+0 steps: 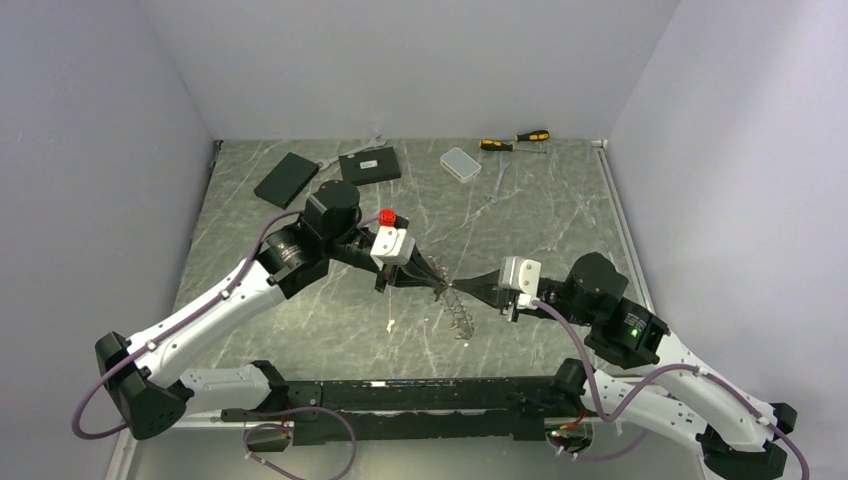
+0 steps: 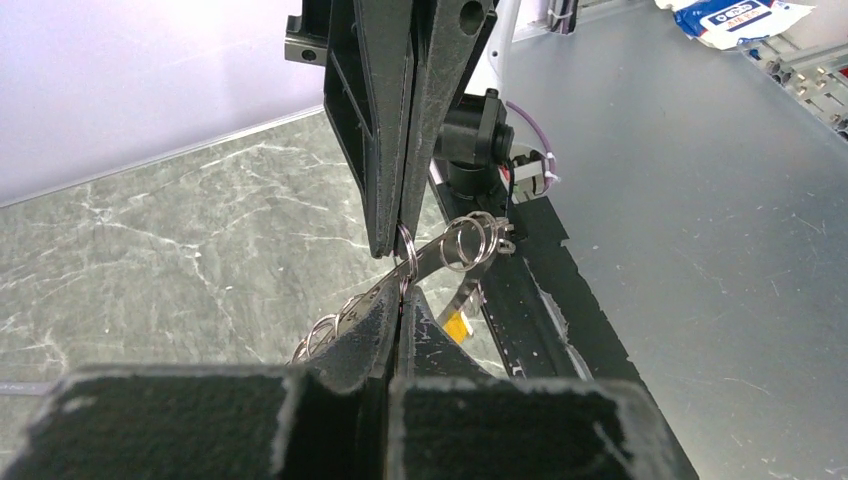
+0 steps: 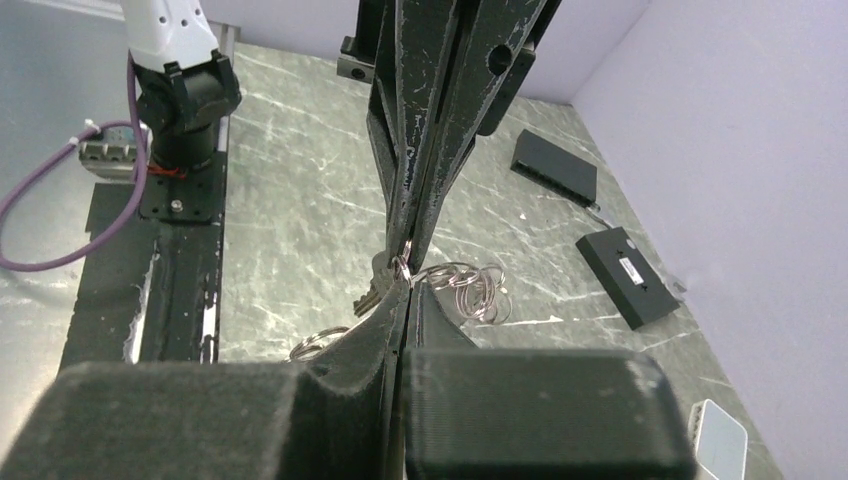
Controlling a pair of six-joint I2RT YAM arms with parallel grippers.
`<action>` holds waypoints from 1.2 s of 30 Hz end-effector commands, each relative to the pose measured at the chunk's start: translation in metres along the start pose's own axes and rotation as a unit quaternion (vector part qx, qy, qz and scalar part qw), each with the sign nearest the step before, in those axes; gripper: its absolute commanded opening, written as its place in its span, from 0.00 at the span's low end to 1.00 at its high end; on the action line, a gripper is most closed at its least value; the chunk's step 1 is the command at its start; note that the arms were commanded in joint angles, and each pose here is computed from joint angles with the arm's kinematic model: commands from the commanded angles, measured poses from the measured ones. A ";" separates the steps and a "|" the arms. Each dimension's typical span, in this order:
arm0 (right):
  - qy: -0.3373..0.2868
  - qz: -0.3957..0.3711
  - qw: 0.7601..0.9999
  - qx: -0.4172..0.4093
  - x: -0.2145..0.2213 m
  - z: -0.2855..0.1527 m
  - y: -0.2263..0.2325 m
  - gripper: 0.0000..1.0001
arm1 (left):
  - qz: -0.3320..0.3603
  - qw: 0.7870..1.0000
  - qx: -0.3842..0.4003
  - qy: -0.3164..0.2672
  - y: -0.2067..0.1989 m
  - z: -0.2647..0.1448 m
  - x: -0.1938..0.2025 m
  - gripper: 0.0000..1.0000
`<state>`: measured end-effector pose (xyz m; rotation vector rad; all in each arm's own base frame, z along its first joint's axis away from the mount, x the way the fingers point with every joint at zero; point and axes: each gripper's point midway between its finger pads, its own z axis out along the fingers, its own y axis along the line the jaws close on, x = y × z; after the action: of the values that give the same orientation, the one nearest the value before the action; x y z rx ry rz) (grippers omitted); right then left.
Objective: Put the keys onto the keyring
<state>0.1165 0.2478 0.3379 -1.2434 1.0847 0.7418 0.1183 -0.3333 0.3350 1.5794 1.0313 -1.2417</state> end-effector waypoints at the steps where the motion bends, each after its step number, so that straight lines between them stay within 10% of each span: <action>1: -0.078 -0.011 0.996 0.047 -0.038 -0.004 -0.018 0.00 | 0.017 0.999 -0.015 -0.024 0.000 -0.004 -0.018 0.00; 36: -0.174 0.087 0.976 0.095 -0.045 0.005 -0.028 0.00 | 0.030 0.995 -0.075 -0.057 0.005 -0.015 -0.032 0.00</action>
<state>0.1259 0.2566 0.3515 -0.9549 1.0603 0.8945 0.1248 -0.3245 0.3524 1.4300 1.0183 -1.1615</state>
